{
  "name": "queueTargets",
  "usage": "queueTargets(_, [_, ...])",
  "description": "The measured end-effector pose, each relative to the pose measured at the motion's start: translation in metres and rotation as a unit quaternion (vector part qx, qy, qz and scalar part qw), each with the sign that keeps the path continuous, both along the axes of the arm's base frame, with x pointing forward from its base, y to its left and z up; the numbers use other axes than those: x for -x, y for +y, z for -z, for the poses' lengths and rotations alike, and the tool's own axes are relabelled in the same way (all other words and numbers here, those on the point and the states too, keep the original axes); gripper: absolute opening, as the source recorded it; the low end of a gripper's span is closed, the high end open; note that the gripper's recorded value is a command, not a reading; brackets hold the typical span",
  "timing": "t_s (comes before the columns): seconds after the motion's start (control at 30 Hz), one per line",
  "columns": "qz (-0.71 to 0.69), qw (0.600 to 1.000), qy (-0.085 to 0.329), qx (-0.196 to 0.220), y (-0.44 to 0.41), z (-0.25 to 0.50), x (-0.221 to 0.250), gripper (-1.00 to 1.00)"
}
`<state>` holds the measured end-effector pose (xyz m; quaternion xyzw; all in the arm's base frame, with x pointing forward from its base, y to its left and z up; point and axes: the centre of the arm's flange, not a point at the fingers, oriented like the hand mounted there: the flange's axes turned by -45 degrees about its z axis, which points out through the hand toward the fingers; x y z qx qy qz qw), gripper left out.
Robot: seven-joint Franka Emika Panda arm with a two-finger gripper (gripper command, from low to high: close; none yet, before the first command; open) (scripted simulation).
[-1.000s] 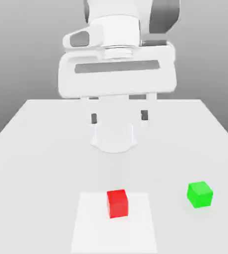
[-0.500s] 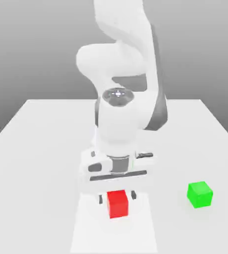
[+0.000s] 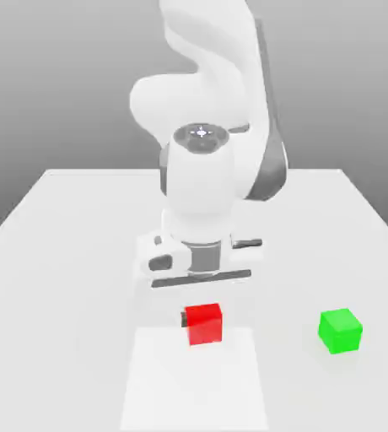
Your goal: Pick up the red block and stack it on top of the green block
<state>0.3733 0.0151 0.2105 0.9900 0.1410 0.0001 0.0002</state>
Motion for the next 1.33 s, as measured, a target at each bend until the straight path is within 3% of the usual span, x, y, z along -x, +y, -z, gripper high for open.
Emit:
queueTargets(0.2, [-0.211,0.978,-0.001,0.0,0.06,-0.009,0.0,-1.0])
queueTargets(0.43, [-0.432,0.902,-0.001,0.001,0.117,-0.018,0.008,-1.0])
queueTargets(0.67, [-0.63,0.777,0.0,0.001,0.173,-0.027,0.025,-1.0])
queueTargets(0.93, [-0.807,0.591,0.001,0.0,0.231,-0.034,0.053,-1.0])
queueTargets(1.2, [-0.818,0.576,0.0,-0.001,0.235,0.018,0.053,-1.0])
queueTargets(1.23, [-0.818,0.576,0.001,-0.001,0.234,0.026,0.053,1.0])
queueTargets(1.33, [-0.818,0.576,0.001,-0.001,0.234,0.026,0.053,1.0])
